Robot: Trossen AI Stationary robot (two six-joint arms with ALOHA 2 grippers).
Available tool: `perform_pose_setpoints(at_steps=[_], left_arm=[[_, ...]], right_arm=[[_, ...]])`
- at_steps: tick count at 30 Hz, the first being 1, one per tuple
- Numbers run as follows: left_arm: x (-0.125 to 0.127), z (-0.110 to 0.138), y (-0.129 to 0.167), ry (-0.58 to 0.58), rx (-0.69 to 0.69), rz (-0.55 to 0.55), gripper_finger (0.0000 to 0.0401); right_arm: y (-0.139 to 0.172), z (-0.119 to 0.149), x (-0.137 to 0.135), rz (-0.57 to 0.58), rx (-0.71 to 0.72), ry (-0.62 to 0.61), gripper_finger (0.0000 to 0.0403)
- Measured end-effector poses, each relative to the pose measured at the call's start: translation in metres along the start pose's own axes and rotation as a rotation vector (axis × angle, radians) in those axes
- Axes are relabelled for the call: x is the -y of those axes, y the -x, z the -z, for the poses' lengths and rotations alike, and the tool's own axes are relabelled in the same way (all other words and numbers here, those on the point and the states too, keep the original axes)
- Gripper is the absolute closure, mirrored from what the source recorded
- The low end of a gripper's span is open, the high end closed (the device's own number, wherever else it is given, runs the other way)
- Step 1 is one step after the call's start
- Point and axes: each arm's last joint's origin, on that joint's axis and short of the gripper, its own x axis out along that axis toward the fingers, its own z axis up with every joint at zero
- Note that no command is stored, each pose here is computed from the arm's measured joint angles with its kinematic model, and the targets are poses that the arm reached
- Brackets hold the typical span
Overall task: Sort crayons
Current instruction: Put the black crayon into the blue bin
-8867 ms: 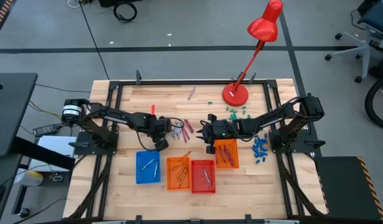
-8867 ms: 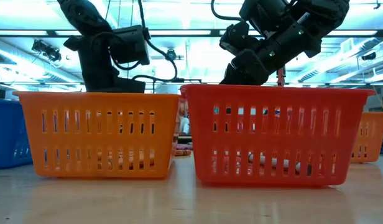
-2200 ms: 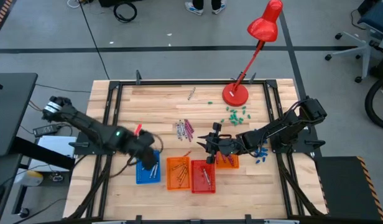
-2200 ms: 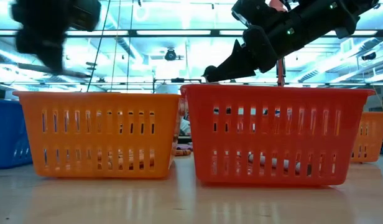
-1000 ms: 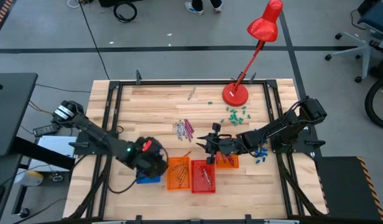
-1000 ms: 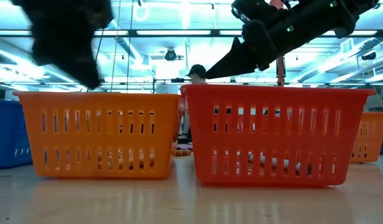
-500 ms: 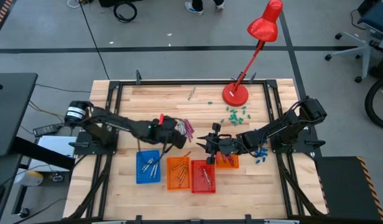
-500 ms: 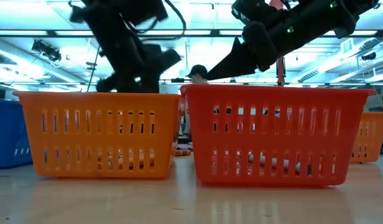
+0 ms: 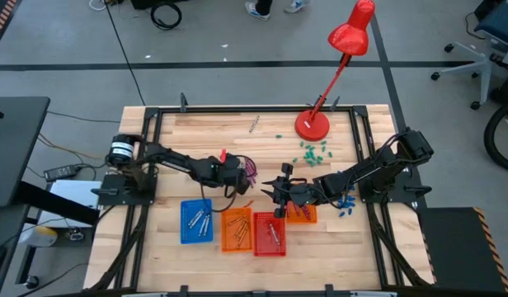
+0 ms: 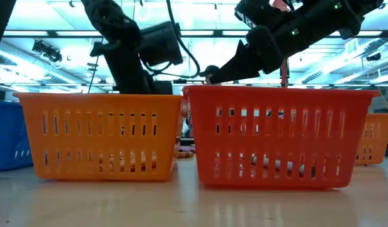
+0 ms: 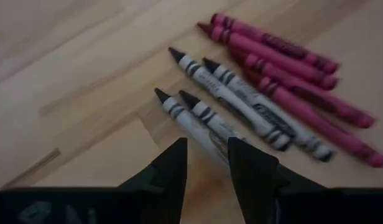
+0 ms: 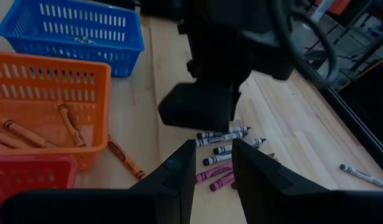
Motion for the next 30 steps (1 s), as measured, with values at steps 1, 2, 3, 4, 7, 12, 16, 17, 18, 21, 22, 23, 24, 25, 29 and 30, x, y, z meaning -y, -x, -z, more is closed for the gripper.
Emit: perform_pose_setpoints(at_steps=[1,2,3,4,7,12,16,17,18,21,22,23,24,25,29,30], left_arm=[[-0.001,0.001,-0.002,-0.004,-0.005,-0.010,0.0273],[-0.001,0.002,-0.004,-0.006,-0.001,-0.020,0.0273],[0.000,0.002,-0.005,-0.005,0.005,-0.020,0.0273],[-0.001,0.003,-0.005,-0.012,-0.001,-0.027,0.0273],[-0.001,0.004,-0.008,-0.033,-0.009,-0.049,0.0273],[-0.005,0.008,-0.007,-0.083,-0.077,-0.070,0.0275],[-0.008,0.011,-0.006,-0.121,-0.143,-0.070,0.0292],[-0.009,0.012,-0.006,-0.125,-0.154,-0.072,0.0300],[-0.009,0.012,-0.006,-0.133,-0.162,-0.072,0.0309],[-0.009,0.013,-0.006,-0.175,-0.180,-0.063,0.0346],[-0.009,0.013,-0.005,-0.183,-0.182,-0.063,0.0359],[-0.010,0.013,-0.005,-0.186,-0.183,-0.063,0.0370],[-0.010,0.014,-0.005,-0.187,-0.185,-0.064,0.0380],[-0.010,0.014,-0.005,-0.188,-0.186,-0.064,0.0384],[-0.010,0.014,-0.005,-0.206,-0.190,-0.060,0.0382],[-0.010,0.014,-0.004,-0.205,-0.190,-0.058,0.0379]], right_arm=[[0.000,0.000,0.000,0.000,-0.001,0.001,0.0293],[0.000,0.000,0.000,0.000,-0.001,0.001,0.0293],[0.000,0.000,0.000,0.000,-0.001,0.001,0.0293],[0.000,0.000,0.000,0.000,-0.001,0.001,0.0293],[0.000,0.000,0.000,0.001,-0.002,0.002,0.0293],[0.000,0.000,0.000,0.004,-0.001,0.002,0.0293],[0.000,0.000,0.000,0.004,-0.001,0.002,0.0293],[0.000,0.000,0.000,0.004,-0.002,0.002,0.0293],[0.000,0.000,0.000,0.004,-0.002,0.002,0.0293],[0.000,0.000,0.000,0.004,-0.002,0.003,0.0293],[0.000,0.000,0.000,0.004,-0.002,0.003,0.0293],[0.000,0.000,0.000,0.004,-0.002,0.003,0.0293],[0.000,0.000,0.000,0.004,-0.002,0.003,0.0293],[0.000,0.000,0.000,0.004,-0.002,0.003,0.0293],[0.000,0.000,0.000,0.004,-0.003,0.003,0.0293],[0.000,0.000,0.000,0.003,-0.003,0.003,0.0293]])
